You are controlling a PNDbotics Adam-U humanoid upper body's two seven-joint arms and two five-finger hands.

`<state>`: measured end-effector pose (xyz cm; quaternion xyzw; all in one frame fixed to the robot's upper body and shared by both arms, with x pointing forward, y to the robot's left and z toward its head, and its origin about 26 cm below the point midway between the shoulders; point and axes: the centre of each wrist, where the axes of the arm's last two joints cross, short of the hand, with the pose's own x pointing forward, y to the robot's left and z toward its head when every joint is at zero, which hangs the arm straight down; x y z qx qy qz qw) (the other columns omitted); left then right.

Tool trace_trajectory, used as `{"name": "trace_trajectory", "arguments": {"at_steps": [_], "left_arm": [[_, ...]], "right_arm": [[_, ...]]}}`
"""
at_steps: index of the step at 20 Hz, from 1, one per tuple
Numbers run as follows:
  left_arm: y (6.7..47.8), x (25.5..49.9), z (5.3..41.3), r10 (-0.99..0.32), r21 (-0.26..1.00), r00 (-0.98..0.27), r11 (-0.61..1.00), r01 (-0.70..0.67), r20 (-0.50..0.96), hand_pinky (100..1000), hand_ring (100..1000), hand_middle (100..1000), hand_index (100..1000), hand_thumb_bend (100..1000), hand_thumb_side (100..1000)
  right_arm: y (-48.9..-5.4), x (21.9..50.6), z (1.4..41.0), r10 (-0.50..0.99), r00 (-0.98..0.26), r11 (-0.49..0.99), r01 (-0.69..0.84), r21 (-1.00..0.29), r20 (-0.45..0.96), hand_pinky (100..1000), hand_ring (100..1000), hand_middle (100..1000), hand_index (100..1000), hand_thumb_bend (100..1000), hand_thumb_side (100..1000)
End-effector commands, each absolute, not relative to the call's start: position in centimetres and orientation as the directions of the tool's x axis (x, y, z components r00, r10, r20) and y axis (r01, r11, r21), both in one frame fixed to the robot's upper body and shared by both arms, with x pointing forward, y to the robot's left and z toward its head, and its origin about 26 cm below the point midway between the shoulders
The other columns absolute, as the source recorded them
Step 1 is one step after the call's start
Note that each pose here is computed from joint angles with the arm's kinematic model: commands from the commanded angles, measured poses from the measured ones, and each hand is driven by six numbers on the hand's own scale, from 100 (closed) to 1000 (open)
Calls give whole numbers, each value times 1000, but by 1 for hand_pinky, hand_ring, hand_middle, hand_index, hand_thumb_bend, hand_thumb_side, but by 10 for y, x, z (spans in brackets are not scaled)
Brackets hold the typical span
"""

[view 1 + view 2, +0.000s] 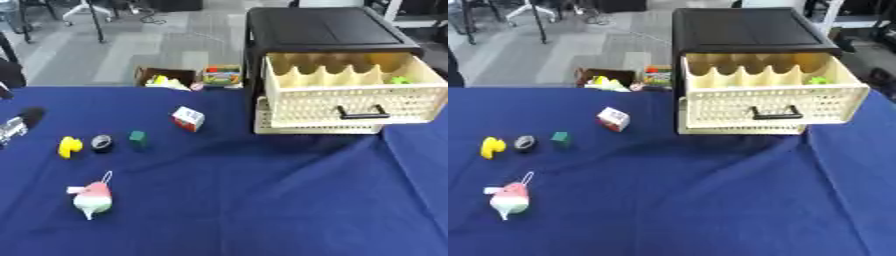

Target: Pick up objects from table and place into drawer.

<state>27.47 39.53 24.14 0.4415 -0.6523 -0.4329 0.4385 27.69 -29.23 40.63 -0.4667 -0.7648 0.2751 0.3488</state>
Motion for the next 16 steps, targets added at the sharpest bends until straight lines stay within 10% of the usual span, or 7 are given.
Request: {"name": "trace_trajectory", "arguments": {"at_steps": [1, 16], "left_arm": [[396, 278, 244, -972, 985, -218, 114, -128, 85, 538, 747, 735, 945, 653, 767], [393, 295, 209, -968, 988, -246, -91, 121, -59, 515, 765, 709, 955, 775, 709]], "right_arm": [[-291, 273, 410, 901, -342, 424, 560, -712, 267, 324, 280, 256, 808, 162, 971], [-284, 281, 394, 860, -414, 506, 610, -609, 299, 394, 311, 282, 806, 160, 1000]]}}
